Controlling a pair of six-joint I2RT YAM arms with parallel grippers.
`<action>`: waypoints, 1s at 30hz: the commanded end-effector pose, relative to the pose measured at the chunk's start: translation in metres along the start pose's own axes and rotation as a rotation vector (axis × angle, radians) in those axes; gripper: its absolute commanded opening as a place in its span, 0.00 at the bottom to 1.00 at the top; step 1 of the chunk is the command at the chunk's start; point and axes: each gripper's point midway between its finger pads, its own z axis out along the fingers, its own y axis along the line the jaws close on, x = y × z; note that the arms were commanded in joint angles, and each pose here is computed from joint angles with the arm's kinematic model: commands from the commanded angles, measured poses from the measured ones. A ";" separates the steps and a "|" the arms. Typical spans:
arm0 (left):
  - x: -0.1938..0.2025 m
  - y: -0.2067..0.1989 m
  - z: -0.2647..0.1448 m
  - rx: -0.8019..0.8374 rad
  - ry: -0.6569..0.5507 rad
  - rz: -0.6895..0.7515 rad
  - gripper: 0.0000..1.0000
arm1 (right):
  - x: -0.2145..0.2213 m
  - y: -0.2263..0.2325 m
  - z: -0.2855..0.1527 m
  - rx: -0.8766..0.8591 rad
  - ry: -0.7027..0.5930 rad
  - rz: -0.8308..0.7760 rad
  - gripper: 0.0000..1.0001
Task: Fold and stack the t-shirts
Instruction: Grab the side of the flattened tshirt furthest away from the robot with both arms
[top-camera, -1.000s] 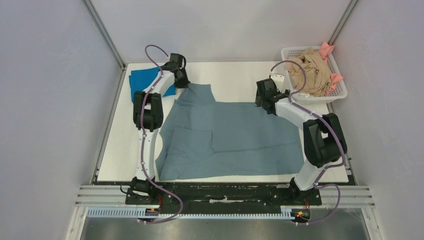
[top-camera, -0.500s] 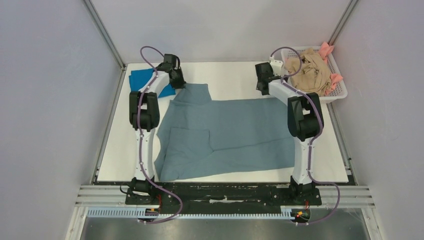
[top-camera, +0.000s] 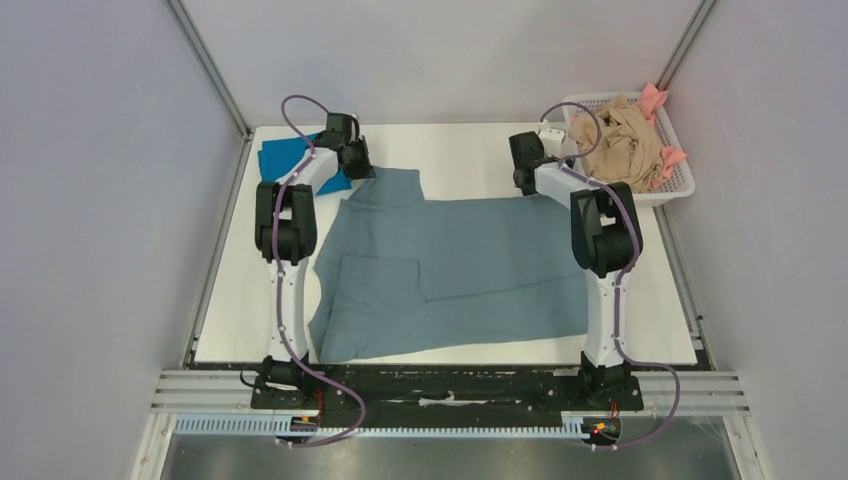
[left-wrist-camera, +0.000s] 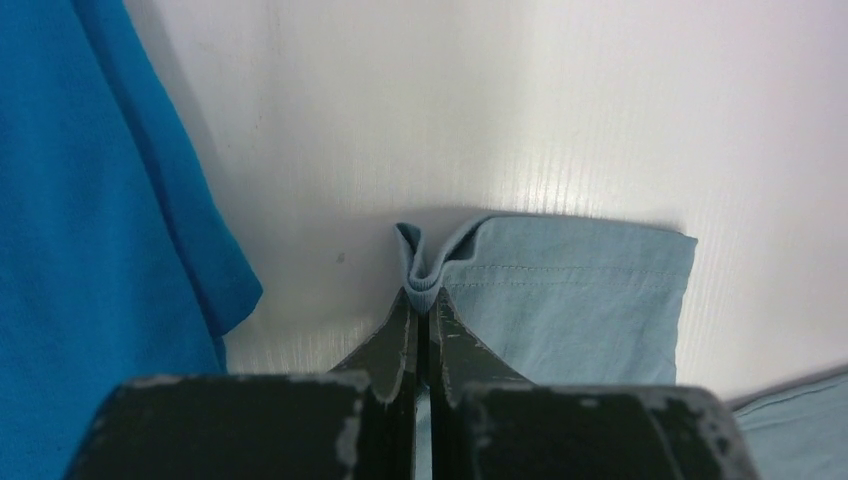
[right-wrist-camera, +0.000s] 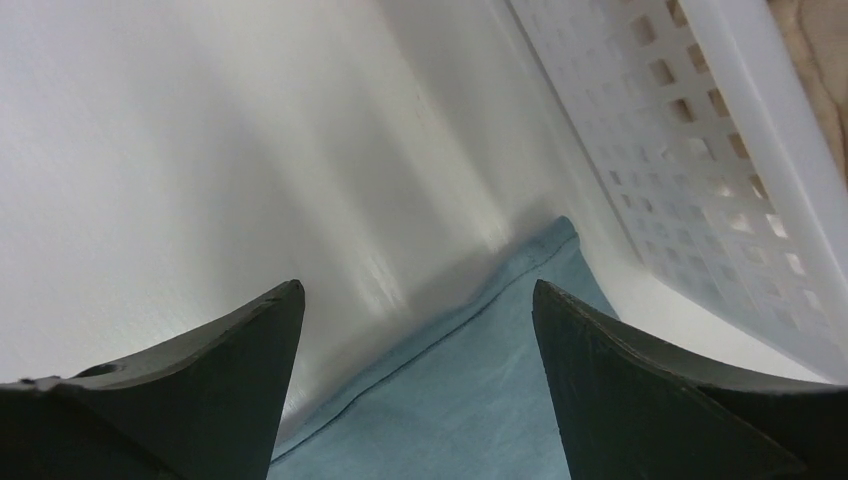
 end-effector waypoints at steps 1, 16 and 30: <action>-0.030 -0.017 -0.026 0.044 -0.093 0.062 0.02 | 0.027 -0.032 -0.006 0.079 0.060 -0.032 0.84; -0.030 -0.022 -0.033 0.076 -0.110 0.071 0.02 | 0.032 -0.064 -0.016 0.172 0.038 0.000 0.33; -0.014 -0.065 -0.063 0.334 -0.098 0.115 0.02 | 0.012 -0.060 -0.030 0.078 -0.029 0.049 0.00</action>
